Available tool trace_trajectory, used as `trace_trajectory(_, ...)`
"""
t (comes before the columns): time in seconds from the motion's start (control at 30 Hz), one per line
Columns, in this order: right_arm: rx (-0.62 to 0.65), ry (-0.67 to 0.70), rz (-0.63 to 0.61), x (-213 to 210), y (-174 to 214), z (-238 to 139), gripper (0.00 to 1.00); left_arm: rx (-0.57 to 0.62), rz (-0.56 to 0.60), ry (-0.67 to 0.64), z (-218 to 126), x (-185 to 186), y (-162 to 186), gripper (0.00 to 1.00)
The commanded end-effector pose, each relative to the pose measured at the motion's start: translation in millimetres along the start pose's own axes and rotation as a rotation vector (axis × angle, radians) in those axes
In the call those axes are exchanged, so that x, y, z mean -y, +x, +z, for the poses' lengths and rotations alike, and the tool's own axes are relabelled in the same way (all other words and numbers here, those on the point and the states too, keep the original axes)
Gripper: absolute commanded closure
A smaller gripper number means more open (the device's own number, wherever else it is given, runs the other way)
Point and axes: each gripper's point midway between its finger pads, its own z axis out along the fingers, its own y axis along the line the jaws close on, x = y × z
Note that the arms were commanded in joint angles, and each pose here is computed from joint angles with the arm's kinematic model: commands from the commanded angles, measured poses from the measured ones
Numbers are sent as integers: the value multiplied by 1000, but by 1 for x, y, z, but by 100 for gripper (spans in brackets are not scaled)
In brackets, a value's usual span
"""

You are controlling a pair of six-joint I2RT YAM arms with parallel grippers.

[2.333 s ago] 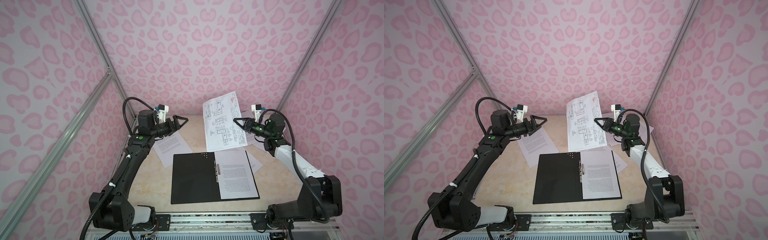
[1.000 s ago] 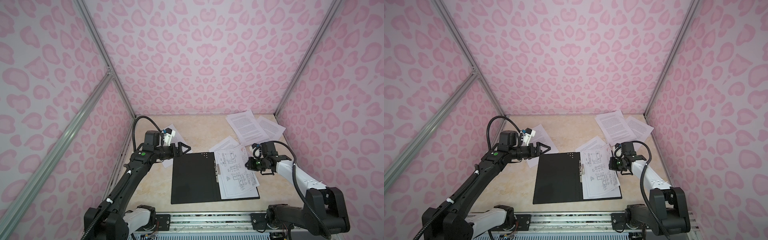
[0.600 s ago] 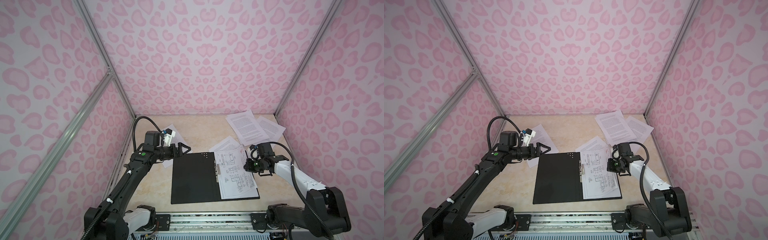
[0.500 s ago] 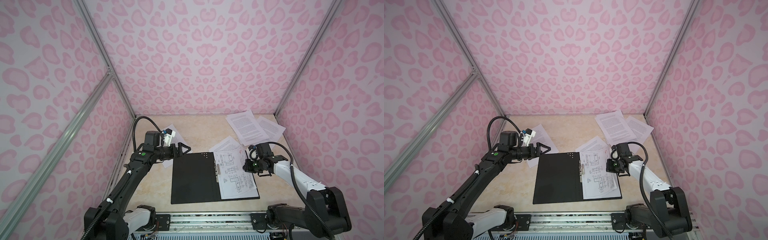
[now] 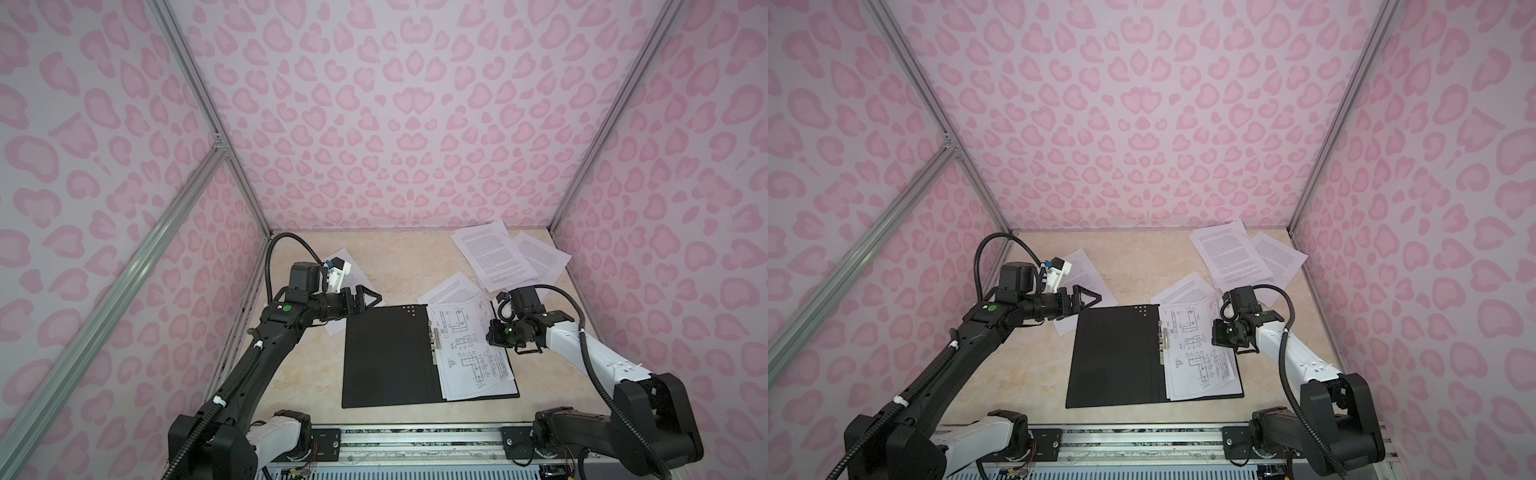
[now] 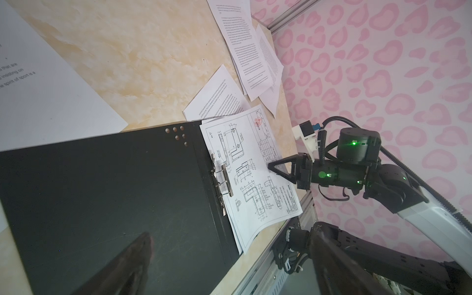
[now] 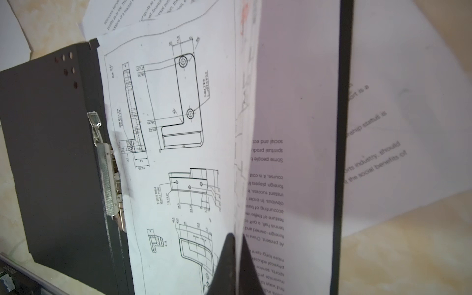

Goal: Put the files into the folder
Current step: 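Press the drawing sheet edge under the metal clip with the right gripper, then release the drawing and move both grippers to a white text sheet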

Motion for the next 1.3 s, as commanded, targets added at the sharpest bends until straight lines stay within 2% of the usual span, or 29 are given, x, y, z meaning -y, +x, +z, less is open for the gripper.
trace_trajectory(0.0, -14, 15, 0, 3, 4, 3, 100, 4, 15, 6, -1, 2, 0, 2)
trace_trajectory(0.1, -25, 11, -1, 1, 6, 4, 100, 1, 11, 5, -1, 1, 1, 2)
trace_trajectory(0.3, -42, -3, 18, 0, 12, 9, 92, -1, 7, 7, 0, 1, 0, 2)
trace_trajectory(0.43, -46, -4, 23, 1, 13, 11, 90, -2, 7, 7, 0, 1, 1, 3)
trace_trajectory(0.6, -36, 16, 23, 3, 9, 10, 77, 0, 8, 8, 0, 1, 1, 2)
trace_trajectory(0.7, -24, 48, 31, 7, 5, 7, 54, 3, 7, -4, -1, -1, 1, 2)
trace_trajectory(0.83, 27, 107, 62, 18, -4, -2, 2, 25, 8, -54, -5, -9, -2, 3)
trace_trajectory(1.0, 169, 131, 138, 34, -30, -26, 2, 65, -8, -172, -14, -31, -9, 3)
trace_trajectory(1.1, 348, 157, 122, 34, -63, -55, 2, 95, -25, -260, -22, -48, -16, 2)
trace_trajectory(1.13, 433, 180, 181, 40, -75, -65, 2, 112, -36, -290, -26, -56, -19, 2)
trace_trajectory(1.2, 469, 107, 238, 39, -91, -73, 2, 157, -73, -350, -36, -72, -28, 2)
trace_trajectory(1.27, 485, 19, 189, 21, -110, -72, 2, 204, -138, -401, -47, -92, -37, 2)
